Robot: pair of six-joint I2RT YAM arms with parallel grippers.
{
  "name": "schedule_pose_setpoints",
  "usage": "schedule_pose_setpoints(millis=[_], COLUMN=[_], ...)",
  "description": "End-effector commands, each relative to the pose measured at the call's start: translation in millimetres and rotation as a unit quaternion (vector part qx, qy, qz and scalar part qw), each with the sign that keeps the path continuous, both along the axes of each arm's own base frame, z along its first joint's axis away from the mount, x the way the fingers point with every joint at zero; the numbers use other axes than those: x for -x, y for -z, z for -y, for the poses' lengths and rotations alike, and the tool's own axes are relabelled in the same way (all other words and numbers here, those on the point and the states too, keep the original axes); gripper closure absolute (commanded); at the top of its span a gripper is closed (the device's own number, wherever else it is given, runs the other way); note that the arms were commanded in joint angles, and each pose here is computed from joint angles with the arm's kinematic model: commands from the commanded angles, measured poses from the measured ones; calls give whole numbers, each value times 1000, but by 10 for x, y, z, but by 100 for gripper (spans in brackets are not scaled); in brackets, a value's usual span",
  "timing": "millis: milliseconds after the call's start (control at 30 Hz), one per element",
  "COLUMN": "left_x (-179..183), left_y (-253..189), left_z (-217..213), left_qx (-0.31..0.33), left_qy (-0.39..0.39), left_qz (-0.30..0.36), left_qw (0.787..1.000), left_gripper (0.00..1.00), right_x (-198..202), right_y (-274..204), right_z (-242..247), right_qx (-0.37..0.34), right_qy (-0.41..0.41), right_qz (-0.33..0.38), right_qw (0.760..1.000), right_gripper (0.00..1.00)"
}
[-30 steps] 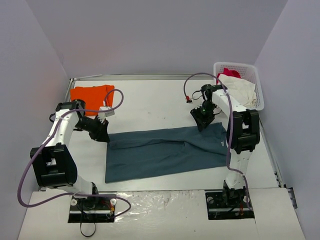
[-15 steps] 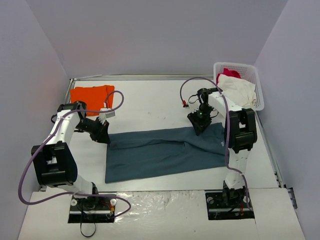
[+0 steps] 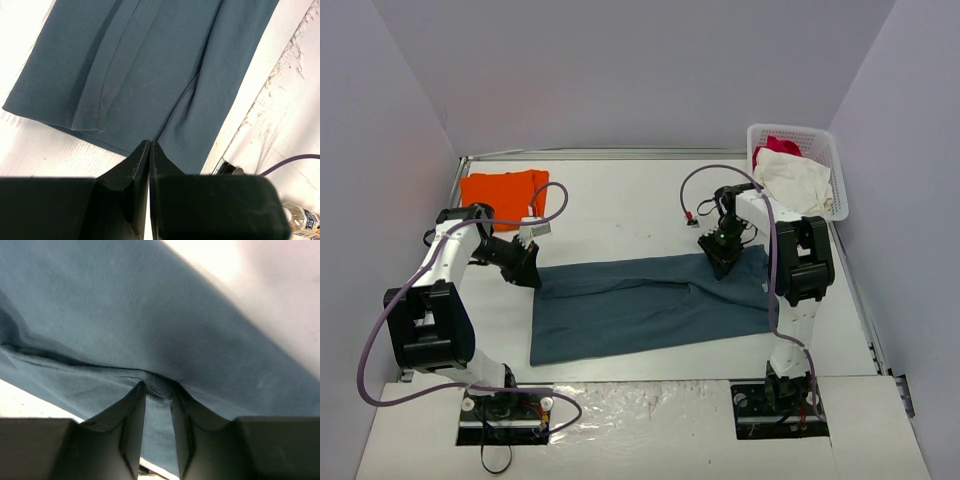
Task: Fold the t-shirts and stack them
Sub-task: Fold the other side of the tshirt into a rectangle
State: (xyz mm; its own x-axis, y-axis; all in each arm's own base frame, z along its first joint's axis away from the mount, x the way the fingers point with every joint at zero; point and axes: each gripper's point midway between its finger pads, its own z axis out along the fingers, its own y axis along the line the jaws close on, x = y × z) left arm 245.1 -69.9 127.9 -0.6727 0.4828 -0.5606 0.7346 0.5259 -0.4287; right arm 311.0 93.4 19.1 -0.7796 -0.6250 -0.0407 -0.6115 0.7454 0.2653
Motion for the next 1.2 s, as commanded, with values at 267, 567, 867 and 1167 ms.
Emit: schedule_pose_setpoints(millis=[267,567,867,1167], left_x=[-10,-8,2,-8], left_y=[-74,-108,-126,-124], left_z=[49,51,50,49], left_qx=[21,21,20,18], left_qy=[-5,-9,-9,-10], left_qz=[7,13,16,15], left_qw=[1000,1000,1000,1000], left_gripper=[98,97,98,98], right_x=[125,358,826,1150], right_y=[-385,-746,-852,-830], right_z=[-36,-231,-248,-153], right_qx=[-13,-26,-3,18], right_qy=[-11,-41,-100,-146], right_qz=[18,27,-6,-47], right_qw=[1000,998,995,988], right_gripper=[100,100,100,49])
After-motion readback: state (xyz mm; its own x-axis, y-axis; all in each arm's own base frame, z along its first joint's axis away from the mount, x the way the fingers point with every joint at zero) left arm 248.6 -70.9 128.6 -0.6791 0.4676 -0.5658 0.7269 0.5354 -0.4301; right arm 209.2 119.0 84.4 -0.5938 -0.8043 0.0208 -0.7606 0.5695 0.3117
